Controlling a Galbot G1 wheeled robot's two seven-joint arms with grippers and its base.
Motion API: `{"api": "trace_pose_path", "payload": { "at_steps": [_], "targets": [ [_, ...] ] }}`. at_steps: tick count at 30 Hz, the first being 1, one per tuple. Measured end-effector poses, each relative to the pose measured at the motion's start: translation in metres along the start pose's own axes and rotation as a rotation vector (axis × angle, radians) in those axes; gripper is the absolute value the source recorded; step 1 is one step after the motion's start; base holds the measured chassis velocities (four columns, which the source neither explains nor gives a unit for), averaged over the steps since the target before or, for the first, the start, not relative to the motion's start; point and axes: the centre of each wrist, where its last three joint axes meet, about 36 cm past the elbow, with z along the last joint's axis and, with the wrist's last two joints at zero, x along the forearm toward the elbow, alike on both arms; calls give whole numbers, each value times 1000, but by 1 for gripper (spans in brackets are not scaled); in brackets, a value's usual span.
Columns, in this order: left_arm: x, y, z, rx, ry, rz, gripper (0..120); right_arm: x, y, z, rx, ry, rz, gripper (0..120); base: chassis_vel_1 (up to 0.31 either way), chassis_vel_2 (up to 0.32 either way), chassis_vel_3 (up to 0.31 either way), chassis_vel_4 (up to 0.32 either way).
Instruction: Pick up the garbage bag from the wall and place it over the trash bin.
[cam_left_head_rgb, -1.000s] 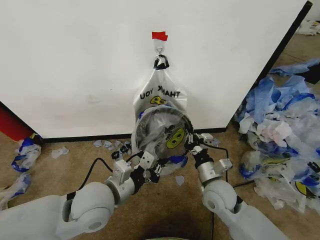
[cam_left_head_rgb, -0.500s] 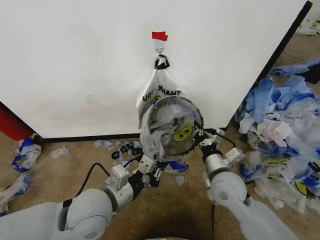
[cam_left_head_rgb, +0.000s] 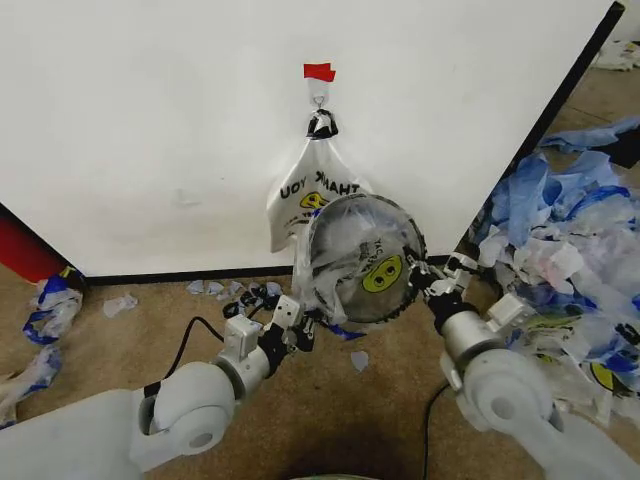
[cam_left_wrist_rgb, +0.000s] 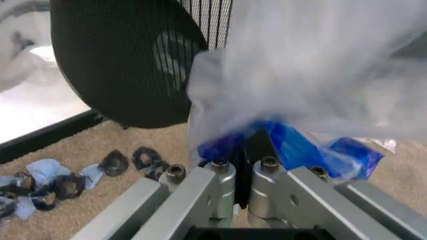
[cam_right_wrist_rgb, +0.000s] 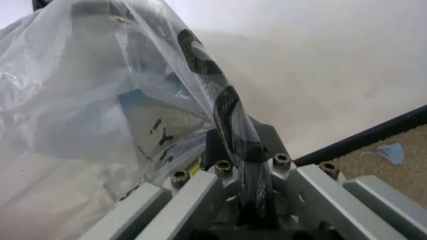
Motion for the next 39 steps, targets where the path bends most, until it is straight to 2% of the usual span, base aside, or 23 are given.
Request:
{"api": "trace_pose_path", "payload": {
  "at_steps": [10, 20, 25, 27, 32, 36, 38, 39],
  "targets": [
    [-9, 2, 7, 14, 9, -13, 0, 8, 8, -15, -25, 15, -6, 0, 0, 0, 0, 0],
    [-31, 8, 13, 35, -9, -39, 2, 13, 14, -20, -46, 26, -3, 0, 0, 0, 0, 0],
    [-42, 14, 25, 22, -9, -65, 15, 13, 15, -21, -49, 29, 4, 0, 0, 0, 0, 0],
    [-43, 15, 27, 17, -7, -70, 16, 13, 15, -21, -50, 29, 4, 0, 0, 0, 0, 0],
    [-51, 20, 37, -8, -10, -91, 38, 12, 16, -22, -58, 31, 8, 0, 0, 0, 0, 0],
    [-56, 23, 42, -24, -18, -101, 47, 12, 16, -22, -62, 34, 18, 0, 0, 0, 0, 0],
    [-59, 21, 45, -15, -35, -101, 58, 13, 16, -22, -65, 35, 23, 0, 0, 0, 0, 0],
    [-59, 21, 45, -15, -35, -101, 58, 13, 16, -22, -65, 35, 23, 0, 0, 0, 0, 0]
  ]
}}
